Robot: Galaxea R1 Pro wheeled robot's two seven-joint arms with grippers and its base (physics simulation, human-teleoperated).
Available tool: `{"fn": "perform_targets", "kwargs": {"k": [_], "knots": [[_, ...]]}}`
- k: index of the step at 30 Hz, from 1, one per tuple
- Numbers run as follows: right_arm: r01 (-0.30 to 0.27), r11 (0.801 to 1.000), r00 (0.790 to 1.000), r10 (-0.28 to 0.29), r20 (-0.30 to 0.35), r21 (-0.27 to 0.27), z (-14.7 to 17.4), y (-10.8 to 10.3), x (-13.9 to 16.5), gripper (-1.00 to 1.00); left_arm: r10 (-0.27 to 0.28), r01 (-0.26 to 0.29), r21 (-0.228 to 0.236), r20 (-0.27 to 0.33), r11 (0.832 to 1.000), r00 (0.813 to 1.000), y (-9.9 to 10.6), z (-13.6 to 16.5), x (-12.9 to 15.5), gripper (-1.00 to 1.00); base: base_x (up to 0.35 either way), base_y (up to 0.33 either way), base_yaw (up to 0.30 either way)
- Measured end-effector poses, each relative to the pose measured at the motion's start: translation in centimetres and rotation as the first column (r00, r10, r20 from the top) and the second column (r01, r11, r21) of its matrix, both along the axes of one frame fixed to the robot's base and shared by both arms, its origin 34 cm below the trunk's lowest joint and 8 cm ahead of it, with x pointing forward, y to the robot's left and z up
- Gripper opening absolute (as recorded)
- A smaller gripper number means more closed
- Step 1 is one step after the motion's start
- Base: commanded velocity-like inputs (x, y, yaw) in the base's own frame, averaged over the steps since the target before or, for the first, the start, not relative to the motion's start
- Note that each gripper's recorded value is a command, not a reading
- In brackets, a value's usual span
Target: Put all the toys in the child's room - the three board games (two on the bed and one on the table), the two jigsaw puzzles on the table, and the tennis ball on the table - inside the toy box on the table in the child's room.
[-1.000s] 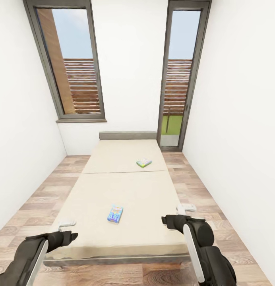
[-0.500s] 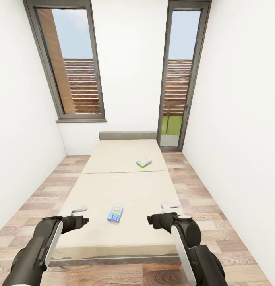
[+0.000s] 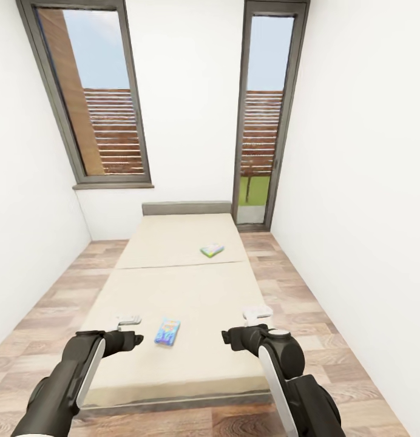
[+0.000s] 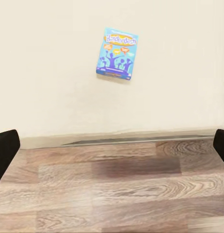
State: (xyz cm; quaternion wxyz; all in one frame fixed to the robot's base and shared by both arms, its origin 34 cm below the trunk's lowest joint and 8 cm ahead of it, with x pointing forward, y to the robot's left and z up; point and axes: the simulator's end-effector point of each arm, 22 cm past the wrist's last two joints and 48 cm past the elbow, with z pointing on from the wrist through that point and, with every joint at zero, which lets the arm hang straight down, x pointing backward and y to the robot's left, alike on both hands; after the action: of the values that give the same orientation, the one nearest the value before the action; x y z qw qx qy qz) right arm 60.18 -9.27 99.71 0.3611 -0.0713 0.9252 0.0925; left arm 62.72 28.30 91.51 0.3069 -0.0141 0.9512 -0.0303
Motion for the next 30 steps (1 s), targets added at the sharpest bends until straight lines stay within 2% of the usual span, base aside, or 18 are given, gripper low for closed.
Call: {"fn": "perform_targets", "kwargs": {"k": [30], "knots": [[-0.003,1.0,1.0,0.003,0.021,0.005,0.3,0.33,0.26,1.0,-0.001,0.001,0.002,0.0,1.0,1.0,-0.04,-0.04,0.0,1.0,0.105,-0.002,-0.007]]}}
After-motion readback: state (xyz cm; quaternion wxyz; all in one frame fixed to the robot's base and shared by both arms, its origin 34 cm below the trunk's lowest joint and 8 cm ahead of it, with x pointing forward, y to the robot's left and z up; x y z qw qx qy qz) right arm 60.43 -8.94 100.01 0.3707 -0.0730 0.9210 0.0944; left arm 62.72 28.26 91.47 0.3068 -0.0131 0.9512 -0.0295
